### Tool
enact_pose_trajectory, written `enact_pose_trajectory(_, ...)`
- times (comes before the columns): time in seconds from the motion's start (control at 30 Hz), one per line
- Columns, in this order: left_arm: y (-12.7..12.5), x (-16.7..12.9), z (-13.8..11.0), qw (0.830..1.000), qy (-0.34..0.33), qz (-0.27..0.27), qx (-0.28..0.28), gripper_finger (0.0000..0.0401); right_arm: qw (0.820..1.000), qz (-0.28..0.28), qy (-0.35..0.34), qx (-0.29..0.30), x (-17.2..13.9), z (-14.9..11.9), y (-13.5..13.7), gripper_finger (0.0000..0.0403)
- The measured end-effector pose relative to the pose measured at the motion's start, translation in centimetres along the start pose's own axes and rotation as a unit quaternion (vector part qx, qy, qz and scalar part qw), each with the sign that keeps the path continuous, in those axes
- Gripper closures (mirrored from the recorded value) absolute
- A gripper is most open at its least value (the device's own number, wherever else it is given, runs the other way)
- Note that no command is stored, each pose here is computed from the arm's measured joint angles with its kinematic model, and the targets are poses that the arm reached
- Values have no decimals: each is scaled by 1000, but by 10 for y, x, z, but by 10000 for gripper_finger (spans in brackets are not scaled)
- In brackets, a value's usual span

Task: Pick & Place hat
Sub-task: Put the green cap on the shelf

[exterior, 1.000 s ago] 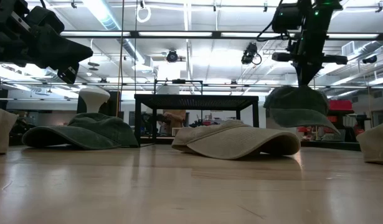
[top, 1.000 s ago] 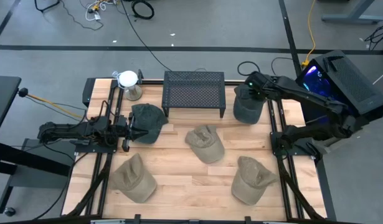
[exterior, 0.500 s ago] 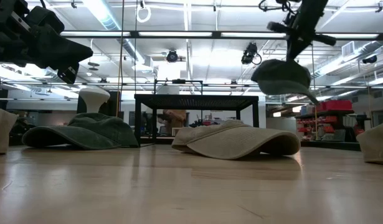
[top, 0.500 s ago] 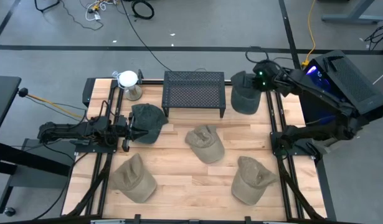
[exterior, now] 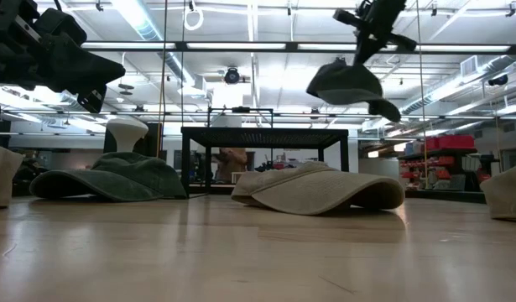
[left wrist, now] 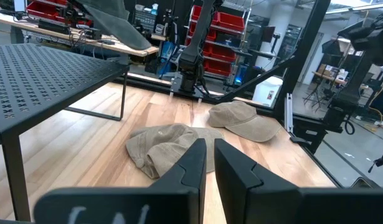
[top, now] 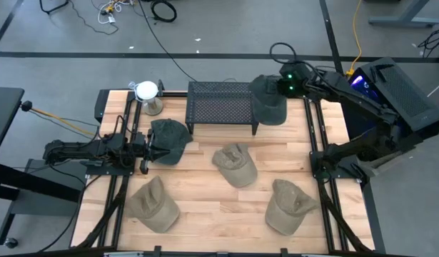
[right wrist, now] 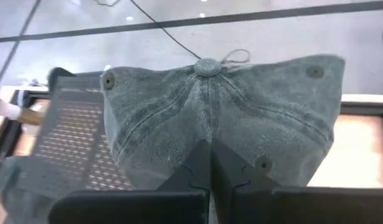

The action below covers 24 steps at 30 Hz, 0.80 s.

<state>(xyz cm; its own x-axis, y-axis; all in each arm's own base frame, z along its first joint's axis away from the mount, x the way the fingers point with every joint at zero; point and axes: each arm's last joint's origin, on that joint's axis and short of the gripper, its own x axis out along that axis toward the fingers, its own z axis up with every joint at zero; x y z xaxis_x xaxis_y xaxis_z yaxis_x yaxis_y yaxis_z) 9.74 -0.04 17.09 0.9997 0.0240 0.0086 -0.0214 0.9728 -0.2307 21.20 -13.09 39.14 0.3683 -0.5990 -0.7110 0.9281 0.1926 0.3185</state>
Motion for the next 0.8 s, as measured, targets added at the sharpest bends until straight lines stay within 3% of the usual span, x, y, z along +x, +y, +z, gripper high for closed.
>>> enact_pose_trajectory(0.57, 0, 0, 0, 1000, 0, 0, 0, 362, 992, 119, 14, -38, 33, -9, 71, 403)
enact_pose_trajectory(0.8, 0, 0, 0, 1000, 0, 0, 0, 362, 993, 109, 20, -32, 44, -12, 75, 403)
